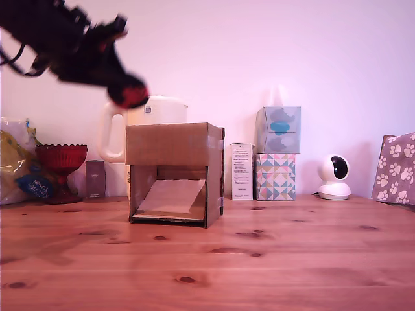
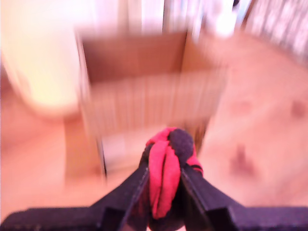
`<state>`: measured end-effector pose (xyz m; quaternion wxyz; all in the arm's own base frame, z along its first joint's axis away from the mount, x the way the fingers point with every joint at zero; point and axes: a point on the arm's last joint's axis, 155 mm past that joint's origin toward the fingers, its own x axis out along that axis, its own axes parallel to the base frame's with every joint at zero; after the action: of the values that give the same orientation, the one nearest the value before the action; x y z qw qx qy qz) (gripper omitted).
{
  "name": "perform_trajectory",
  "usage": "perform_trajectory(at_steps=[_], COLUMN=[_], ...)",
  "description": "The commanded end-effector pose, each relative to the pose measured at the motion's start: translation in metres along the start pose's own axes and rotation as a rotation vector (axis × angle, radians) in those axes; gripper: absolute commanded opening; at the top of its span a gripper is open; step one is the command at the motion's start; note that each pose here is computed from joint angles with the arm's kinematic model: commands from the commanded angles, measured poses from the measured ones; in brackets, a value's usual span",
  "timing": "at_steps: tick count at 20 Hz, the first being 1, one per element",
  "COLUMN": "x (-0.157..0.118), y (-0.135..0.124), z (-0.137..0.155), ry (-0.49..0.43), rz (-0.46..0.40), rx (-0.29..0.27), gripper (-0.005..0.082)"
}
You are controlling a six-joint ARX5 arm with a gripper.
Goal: Drop the footbag into the cardboard dice tower
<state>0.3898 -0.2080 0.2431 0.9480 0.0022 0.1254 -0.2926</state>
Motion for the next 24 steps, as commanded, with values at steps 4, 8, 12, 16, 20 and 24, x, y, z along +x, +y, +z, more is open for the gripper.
perform_trajectory(at_steps=[4, 8, 12, 16, 20, 24], x=[0.006, 0.029, 0.069, 0.105, 0.127, 0.132], y=[-0.011, -0.005, 0.001, 0.009, 0.015, 0.017], z=[0.047, 0.052, 0.043, 0.025, 0.017, 0.017], ry=[-0.221, -0.246, -0.14, 0.03, 0.126, 0.155], rz=[-0.028, -0.017, -0.014, -0.007, -0.003, 0.001], rx=[0.045, 0.048, 0.038, 0.01, 0.008, 0.004], gripper=[0.0125, 0.0125, 0.0125, 0.0128, 0.0128, 0.0131])
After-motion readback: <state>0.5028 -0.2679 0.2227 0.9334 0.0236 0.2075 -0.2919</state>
